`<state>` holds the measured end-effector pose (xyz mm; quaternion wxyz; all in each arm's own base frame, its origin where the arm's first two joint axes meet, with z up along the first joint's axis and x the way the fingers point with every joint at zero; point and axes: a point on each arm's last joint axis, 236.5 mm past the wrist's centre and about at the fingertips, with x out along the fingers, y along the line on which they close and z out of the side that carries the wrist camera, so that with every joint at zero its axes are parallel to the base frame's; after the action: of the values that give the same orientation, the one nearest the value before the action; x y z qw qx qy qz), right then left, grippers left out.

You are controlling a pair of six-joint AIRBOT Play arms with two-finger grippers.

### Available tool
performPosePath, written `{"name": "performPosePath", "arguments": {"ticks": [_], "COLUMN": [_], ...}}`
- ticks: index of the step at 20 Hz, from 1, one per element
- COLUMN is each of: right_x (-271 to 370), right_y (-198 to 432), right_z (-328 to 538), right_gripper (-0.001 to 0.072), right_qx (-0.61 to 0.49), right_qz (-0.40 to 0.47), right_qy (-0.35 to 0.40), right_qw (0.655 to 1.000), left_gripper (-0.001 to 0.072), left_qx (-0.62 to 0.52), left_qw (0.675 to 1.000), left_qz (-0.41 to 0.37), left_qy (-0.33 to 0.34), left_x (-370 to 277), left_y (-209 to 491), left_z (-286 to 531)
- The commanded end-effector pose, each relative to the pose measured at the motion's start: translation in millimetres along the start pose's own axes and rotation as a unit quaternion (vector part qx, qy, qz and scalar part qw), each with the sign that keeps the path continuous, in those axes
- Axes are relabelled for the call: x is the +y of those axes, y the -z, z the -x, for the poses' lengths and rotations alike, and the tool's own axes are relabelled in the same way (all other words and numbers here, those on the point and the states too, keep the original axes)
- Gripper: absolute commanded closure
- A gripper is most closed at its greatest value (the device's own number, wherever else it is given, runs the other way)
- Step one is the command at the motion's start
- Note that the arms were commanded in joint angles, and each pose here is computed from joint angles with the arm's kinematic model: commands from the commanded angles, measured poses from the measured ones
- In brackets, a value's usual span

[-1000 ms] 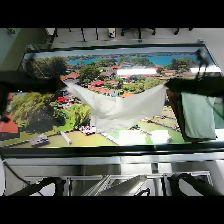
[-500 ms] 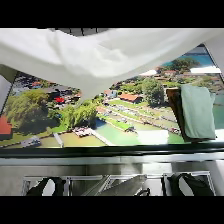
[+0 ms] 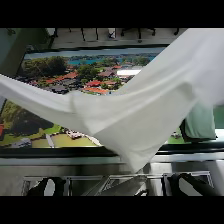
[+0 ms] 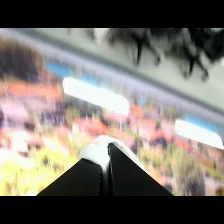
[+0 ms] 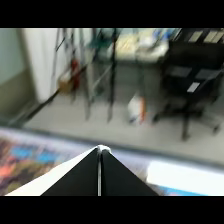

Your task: Fold the shirts.

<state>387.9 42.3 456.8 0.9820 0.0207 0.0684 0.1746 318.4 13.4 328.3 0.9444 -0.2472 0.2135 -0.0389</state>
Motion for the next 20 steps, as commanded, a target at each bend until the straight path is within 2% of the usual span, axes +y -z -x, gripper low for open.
{"name": "performPosePath", "arguments": {"ticks": [1, 6, 9, 11, 12, 13, 14, 17, 20], "right_x": [-2, 23, 39, 39, 35, 29, 21, -12, -43], "right_y": [134, 377, 453, 450, 438, 422, 402, 334, 316], "right_z": [-109, -234, -260, -268, -268, -264, -256, -208, -142], "right_gripper": [0.0696, 0.0696, 0.0696, 0.0685, 0.0581, 0.0422, 0.0405, 0.0419, 0.0419], "right_qx": [0.171, 0.373, 0.416, 0.4, 0.393, 0.386, 0.379, 0.359, 0.396], "right_qz": [-0.104, -0.223, -0.258, -0.285, -0.285, -0.293, -0.298, -0.299, -0.28], "right_qy": [-0.089, -0.12, -0.121, -0.116, -0.115, -0.112, -0.111, -0.105, -0.049], "right_qw": [0.976, 0.893, 0.864, 0.863, 0.867, 0.868, 0.869, 0.878, 0.873], "left_gripper": [0.0682, 0.0683, 0.0683, 0.0682, 0.0683, 0.0683, 0.0682, 0.0683, 0.0682], "left_qx": [0.201, 0.386, 0.474, 0.498, 0.504, 0.508, 0.508, 0.484, 0.465], "left_qw": [0.977, 0.907, 0.858, 0.845, 0.842, 0.841, 0.843, 0.864, 0.879], "left_qz": [0.069, 0.143, 0.163, 0.166, 0.164, 0.161, 0.156, 0.131, 0.103], "left_qy": [0.008, -0.089, -0.108, -0.103, -0.096, -0.088, -0.079, -0.052, -0.023], "left_x": [45, 139, 169, 173, 171, 168, 163, 144, 119], "left_y": [139, 337, 396, 402, 398, 391, 380, 335, 291], "left_z": [-98, -190, -206, -221, -228, -234, -239, -251, -250]}}
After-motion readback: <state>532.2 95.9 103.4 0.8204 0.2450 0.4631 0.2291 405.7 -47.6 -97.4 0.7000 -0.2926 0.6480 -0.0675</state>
